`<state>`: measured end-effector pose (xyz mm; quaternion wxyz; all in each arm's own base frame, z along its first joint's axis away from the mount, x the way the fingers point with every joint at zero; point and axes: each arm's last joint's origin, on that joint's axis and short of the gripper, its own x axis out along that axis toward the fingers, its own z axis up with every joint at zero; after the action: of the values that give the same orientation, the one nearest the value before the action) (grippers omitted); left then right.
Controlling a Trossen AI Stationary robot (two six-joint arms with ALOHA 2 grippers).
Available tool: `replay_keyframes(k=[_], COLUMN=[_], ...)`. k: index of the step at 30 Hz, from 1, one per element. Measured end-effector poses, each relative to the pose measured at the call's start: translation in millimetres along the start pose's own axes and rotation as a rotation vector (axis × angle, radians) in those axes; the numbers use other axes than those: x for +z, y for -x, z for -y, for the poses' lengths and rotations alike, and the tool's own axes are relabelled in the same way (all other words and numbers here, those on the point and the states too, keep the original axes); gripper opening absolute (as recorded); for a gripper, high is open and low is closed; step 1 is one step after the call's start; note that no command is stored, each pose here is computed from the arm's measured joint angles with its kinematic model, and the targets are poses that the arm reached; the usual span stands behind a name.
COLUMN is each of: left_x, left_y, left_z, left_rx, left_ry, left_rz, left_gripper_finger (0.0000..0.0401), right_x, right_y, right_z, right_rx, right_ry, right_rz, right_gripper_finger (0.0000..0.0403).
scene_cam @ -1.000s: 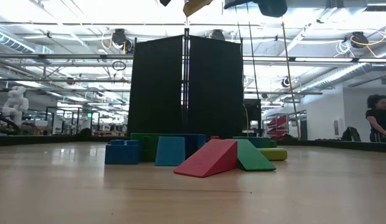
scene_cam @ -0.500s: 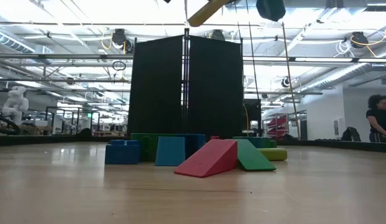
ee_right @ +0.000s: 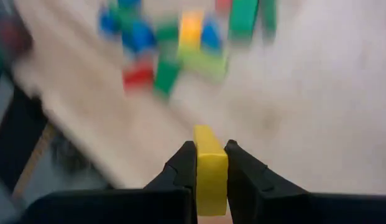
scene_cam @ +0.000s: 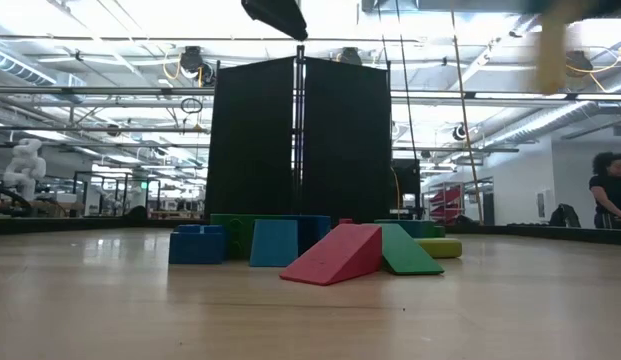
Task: Sort blocks by size
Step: Put the yellow rectangular block into the orange bin
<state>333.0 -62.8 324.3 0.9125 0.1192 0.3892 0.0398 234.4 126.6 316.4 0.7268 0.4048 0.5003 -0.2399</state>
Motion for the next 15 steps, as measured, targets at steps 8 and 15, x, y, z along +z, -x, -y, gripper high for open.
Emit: replay_keyframes(k=[8, 15], left_x=[-0.1, 0.2], left_y=[-1.3, -8.0], left_z=[-3.8, -9.7], left_rx=[0.017, 0.007], left_ry=[0.009, 0.053], left_rz=[-0.001, -0.004], left_gripper_finger=[0.0171, 0.0171], right_x=[-87.5, -121.5], right_y=[17.0, 27.0], right_z=[1.0, 8.2], right_rx=[-0.008, -0.046], right_ry=[-0.127, -0.135], right_rz=[-0.329, -0.452], right_gripper_finger=[0.0038, 0.0048])
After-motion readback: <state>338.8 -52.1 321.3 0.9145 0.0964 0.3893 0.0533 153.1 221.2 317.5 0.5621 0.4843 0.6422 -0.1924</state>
